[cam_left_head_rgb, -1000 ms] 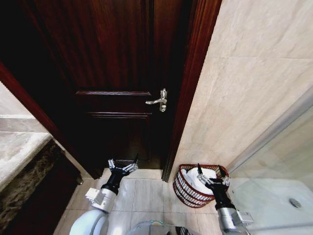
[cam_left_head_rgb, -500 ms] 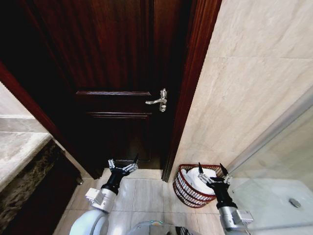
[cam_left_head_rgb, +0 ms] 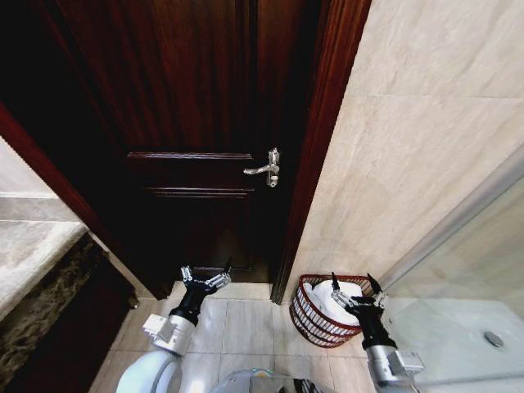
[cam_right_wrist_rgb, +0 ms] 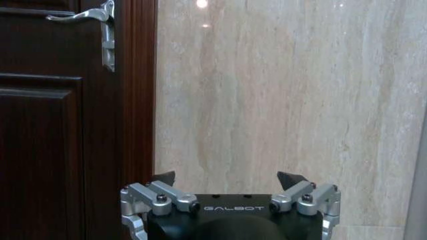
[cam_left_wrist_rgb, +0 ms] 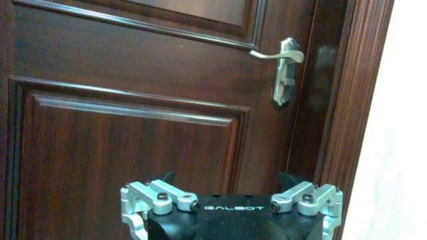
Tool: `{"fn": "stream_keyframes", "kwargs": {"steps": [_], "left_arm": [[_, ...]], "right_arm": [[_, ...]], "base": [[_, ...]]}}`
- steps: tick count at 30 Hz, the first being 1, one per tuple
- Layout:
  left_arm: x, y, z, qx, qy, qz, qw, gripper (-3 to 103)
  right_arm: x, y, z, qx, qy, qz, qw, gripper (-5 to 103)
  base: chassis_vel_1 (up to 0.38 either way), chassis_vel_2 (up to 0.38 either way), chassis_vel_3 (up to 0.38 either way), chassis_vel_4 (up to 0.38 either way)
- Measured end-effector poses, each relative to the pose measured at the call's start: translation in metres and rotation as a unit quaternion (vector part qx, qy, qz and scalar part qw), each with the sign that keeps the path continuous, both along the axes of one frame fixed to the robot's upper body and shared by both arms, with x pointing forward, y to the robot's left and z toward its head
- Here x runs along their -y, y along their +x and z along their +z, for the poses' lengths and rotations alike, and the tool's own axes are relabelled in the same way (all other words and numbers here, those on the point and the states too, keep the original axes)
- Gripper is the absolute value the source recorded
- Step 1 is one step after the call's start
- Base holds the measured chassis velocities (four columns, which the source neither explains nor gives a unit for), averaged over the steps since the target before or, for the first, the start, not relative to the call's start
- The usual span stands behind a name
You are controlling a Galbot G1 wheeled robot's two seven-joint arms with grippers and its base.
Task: Discard the used towel into the hamper.
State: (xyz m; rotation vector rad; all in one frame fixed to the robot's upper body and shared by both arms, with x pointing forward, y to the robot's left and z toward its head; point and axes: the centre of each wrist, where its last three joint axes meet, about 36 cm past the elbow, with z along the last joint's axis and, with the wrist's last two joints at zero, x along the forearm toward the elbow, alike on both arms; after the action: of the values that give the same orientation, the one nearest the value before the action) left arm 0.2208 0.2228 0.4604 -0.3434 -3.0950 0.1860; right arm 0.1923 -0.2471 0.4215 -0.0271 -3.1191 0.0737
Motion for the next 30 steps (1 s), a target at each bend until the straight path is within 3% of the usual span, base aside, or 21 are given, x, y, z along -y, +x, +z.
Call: {"fn": "stream_keyframes", "kwargs": {"steps": [30], "left_arm": [[0.0000,0.0000,0.0000,0.000,0.000,0.000,1.0000,100]], "right_arm": [[0.0000,0.0000,-0.0004,0.000,0.001,0.000,1.000,100]], "base": [[0.000,0.000,0.000,0.000]]}}
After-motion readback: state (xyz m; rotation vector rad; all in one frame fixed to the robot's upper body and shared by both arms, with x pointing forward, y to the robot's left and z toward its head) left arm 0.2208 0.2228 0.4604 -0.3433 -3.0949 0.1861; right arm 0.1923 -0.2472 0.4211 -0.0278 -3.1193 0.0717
